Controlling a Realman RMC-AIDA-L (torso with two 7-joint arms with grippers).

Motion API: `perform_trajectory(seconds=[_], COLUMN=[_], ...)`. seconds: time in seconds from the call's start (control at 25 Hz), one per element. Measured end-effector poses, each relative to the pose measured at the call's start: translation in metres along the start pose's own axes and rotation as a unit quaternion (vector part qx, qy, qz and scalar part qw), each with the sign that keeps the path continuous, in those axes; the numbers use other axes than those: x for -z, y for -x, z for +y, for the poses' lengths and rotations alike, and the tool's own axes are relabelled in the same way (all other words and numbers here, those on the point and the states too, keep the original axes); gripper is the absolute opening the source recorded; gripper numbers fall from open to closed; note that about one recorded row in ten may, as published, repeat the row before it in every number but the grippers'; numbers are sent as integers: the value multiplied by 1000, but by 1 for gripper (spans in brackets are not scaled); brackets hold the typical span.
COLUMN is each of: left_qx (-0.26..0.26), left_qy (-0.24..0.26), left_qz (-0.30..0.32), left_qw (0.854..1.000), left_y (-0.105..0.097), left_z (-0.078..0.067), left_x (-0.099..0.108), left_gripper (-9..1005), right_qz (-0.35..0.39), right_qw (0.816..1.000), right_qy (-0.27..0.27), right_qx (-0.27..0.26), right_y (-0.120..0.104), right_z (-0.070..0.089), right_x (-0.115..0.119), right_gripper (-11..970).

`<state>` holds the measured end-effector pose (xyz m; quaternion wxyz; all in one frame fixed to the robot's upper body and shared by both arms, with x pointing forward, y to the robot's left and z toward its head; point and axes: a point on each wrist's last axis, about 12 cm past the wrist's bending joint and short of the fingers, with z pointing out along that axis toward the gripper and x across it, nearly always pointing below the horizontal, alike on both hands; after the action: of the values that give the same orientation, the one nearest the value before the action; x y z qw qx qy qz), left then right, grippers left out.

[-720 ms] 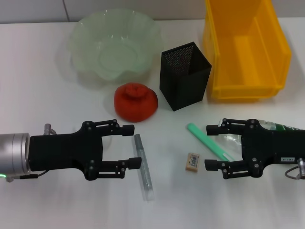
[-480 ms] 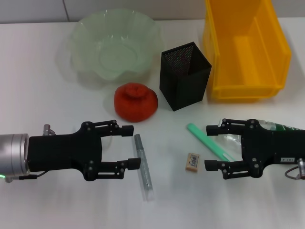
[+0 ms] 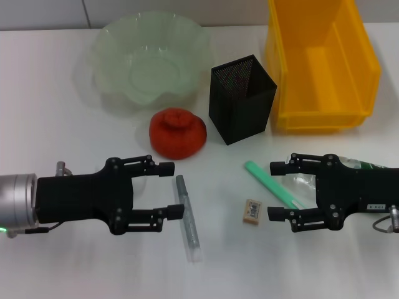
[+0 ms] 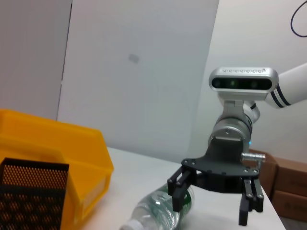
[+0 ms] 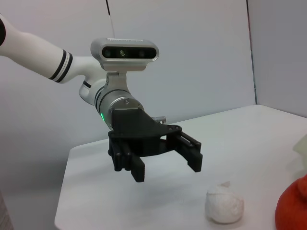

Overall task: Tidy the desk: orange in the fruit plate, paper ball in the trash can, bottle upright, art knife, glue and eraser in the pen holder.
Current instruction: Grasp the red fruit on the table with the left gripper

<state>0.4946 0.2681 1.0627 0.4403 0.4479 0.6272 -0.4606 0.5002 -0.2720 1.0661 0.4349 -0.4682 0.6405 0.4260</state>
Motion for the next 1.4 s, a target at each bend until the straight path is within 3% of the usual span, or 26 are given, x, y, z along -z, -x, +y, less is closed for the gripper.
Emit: perform_trajectory(seconds=[0.2, 0.32, 0.36, 0.52, 0.72, 1.12, 1.4], left_qx=[-19, -37, -37, -44, -60, -99, -103], left_qy=[29, 91, 91, 145, 178, 188, 199], left_qz=[-35, -49, -49, -20, 41, 121, 135], left_qw=[999, 994, 994, 988, 981, 970, 965], left_y=[11, 18, 18, 22, 22, 15, 13], left_z=[10, 28, 28, 49, 67, 76, 79], left_x=[-12, -26, -26, -37, -51, -66, -66], left_gripper=[775, 775, 775, 775, 775, 774, 773], right_qz=[-1, -1, -1, 0, 1, 4, 5], right_qw=[1000, 1000, 1000, 1000, 1000, 1000, 1000], right_qy=[-1, -2, -2, -2, -4, -13, -13], right_qx=[0, -2, -2, -4, -4, -5, -6], right_y=[0, 0, 0, -1, -1, -2, -2], right_z=[0, 0, 0, 1, 0, -2, -3], right_x=[0, 1, 1, 2, 3, 4, 4], right_gripper=[818, 818, 818, 818, 817, 818, 817])
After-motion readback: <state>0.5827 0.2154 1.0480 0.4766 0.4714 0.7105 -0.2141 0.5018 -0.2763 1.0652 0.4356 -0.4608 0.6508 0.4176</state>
